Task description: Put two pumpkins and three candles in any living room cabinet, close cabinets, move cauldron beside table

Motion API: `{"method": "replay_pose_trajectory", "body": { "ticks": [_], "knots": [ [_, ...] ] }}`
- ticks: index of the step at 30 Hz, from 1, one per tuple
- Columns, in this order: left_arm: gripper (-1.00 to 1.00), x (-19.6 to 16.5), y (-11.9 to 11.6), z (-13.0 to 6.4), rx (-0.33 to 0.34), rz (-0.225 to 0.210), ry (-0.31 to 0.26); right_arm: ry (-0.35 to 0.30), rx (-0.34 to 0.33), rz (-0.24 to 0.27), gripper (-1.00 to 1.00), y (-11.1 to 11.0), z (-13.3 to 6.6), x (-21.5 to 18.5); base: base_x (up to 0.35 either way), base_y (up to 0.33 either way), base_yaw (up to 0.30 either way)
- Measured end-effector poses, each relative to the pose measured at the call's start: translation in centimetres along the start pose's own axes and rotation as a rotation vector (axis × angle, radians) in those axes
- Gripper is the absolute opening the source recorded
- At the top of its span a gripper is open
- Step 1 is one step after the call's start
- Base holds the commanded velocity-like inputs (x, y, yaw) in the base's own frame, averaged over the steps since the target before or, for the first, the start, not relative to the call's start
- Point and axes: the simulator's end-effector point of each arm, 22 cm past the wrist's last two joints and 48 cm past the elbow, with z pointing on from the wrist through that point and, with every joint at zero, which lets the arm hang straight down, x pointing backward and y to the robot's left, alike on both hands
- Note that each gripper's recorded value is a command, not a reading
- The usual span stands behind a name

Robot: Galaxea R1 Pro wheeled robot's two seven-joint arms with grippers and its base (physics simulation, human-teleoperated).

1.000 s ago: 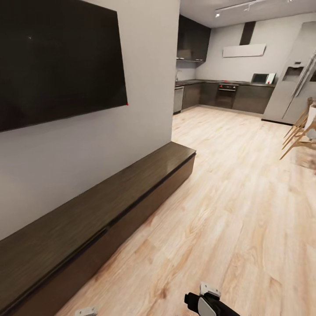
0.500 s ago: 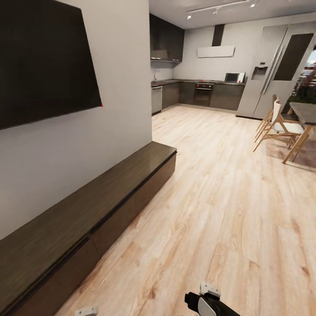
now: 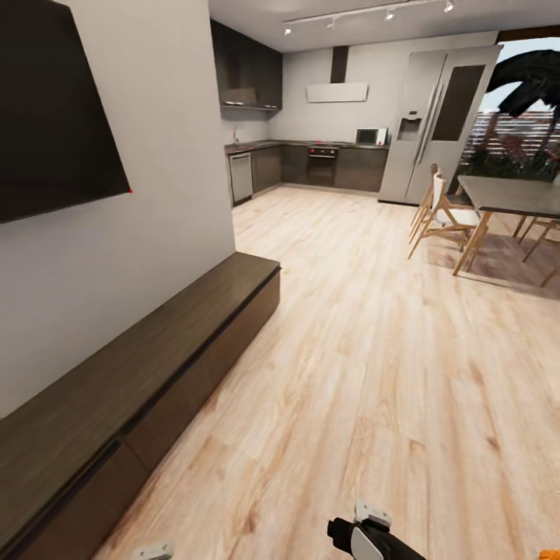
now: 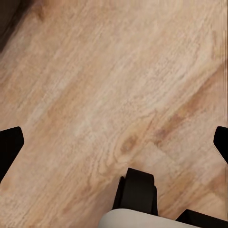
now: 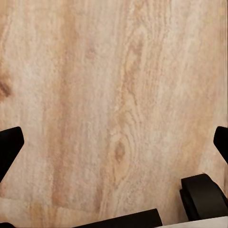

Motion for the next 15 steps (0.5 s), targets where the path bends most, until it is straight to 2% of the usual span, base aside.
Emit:
{"method": "replay_pose_trajectory", "body": {
  "ticks": [15],
  "knots": [
    [1.00,-0.02,0.11,0.01,-0.001,-0.001,0.000,0.001,0.000,0.002,1.00,0.00,0.00,0.02,0.000,0.000,-0.287]
  ]
}}
